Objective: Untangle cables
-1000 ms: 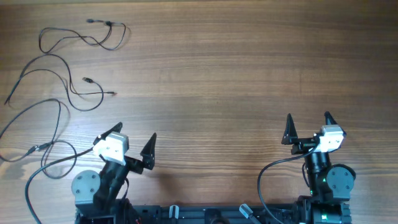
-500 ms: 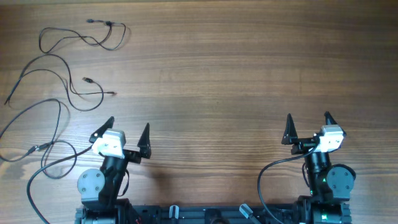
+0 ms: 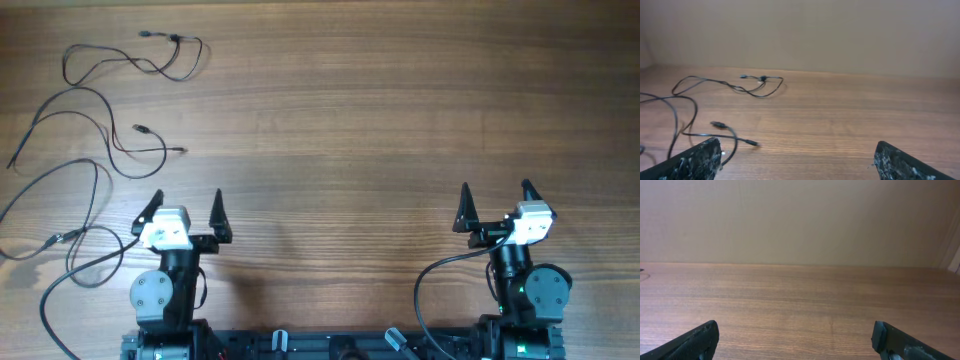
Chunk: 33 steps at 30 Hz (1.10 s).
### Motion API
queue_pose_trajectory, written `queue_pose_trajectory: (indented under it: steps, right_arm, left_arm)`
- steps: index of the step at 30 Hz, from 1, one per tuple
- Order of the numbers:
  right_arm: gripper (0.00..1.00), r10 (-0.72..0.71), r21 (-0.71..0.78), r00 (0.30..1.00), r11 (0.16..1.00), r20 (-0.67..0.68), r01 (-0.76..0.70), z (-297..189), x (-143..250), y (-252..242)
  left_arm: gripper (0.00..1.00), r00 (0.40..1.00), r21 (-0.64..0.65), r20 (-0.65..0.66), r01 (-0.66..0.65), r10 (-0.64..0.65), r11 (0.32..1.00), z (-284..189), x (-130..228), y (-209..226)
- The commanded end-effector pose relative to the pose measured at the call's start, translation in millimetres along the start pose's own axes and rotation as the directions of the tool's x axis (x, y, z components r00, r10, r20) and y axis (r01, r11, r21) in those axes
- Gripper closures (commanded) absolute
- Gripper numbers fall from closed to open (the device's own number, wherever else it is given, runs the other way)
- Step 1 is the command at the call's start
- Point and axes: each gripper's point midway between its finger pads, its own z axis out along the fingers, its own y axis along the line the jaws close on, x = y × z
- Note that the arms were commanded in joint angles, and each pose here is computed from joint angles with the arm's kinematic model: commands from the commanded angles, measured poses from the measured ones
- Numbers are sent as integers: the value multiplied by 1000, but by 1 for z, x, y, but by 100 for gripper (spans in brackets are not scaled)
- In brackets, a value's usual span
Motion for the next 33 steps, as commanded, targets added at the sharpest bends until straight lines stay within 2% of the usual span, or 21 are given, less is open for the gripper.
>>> queue_pose_trajectory:
  steps: [1, 5, 8, 33]
  right_arm:
    - [0, -19, 14, 1000, 1000, 13, 19, -1, -3, -2]
    - [0, -19, 14, 1000, 1000, 13, 19, -1, -3, -2]
    - [1, -19, 14, 1000, 1000, 13, 19, -1, -3, -2]
    - [0, -19, 14, 1000, 1000, 13, 19, -1, -3, -2]
  left_arm:
    - [0, 1000, -43, -1, 9, -9, 999, 0, 2, 7]
    - [0, 1000, -102, 7, 2, -1, 995, -1, 0, 17]
    - [0, 1000, -65, 0, -3, 3, 998, 0, 2, 11]
    - [0, 1000, -69, 3, -28, 28, 997, 0, 1, 11]
